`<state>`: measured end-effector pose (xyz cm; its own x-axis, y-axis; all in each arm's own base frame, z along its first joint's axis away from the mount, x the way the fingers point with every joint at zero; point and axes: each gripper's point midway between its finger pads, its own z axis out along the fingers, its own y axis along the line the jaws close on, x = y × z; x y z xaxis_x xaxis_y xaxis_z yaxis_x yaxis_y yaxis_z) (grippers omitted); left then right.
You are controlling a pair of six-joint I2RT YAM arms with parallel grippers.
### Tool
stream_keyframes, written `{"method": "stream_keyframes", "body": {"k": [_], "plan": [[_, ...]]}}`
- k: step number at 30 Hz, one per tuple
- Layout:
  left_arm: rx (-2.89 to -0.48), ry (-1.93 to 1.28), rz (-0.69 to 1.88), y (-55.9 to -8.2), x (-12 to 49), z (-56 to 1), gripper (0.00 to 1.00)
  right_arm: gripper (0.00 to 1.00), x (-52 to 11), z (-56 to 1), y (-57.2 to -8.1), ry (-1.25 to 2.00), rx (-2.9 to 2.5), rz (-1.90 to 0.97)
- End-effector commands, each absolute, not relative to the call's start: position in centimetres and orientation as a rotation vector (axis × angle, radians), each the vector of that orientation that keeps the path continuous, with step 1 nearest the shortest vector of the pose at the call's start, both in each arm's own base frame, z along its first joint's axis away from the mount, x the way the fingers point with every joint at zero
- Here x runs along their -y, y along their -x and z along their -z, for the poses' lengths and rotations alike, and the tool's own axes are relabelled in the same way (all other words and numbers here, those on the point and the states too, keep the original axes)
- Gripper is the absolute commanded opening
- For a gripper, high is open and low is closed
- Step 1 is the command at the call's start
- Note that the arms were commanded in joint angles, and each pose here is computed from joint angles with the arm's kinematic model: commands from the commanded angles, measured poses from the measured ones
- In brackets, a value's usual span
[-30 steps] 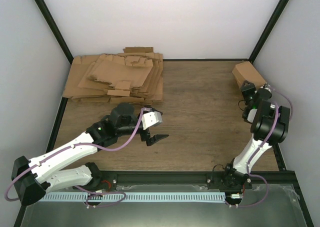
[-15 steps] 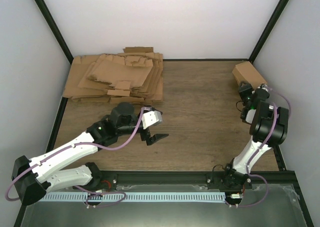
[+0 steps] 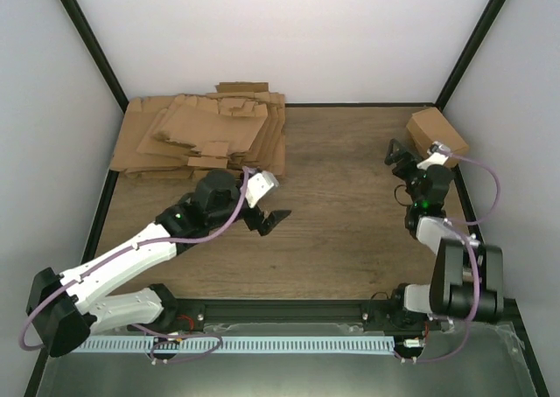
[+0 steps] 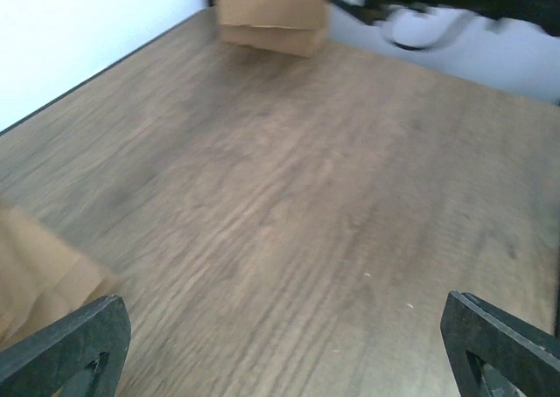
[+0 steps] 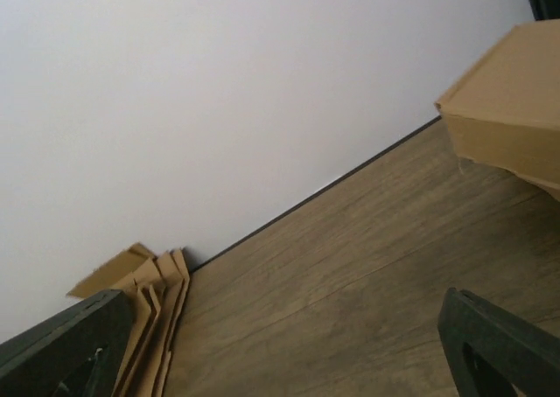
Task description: Fold the paper box
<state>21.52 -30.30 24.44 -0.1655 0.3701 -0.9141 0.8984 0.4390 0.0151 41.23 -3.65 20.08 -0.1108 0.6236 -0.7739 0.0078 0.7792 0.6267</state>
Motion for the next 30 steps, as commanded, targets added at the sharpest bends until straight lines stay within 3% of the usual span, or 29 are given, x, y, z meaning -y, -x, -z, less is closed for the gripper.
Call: {"method": "stream_keyframes", "body": {"k": [1,9,17,30], "plan": [[-1.844,-0.761,0.654,-26.2,27.5,-26.2,1.0,1.0,1.5,-20.5,-38.9,-0.367,-1.663,-0.401],[-1.906,-0.285,0.606,-31.3,20.9,-24.8,1.0,1.0,-2.3,-21.2,-34.2,-0.209,-1.66,-0.377],[-1.854,0.062,0.216,-34.7,11.7,-22.0,1.0,1.0,-2.6,-20.5,-31.5,-0.124,-1.623,-0.304],[-1.732,0.267,-0.05,-36.2,1.4,-18.7,1.0,1.0,-1.4,-19.8,-34.0,-0.083,-1.608,-0.161]]}}
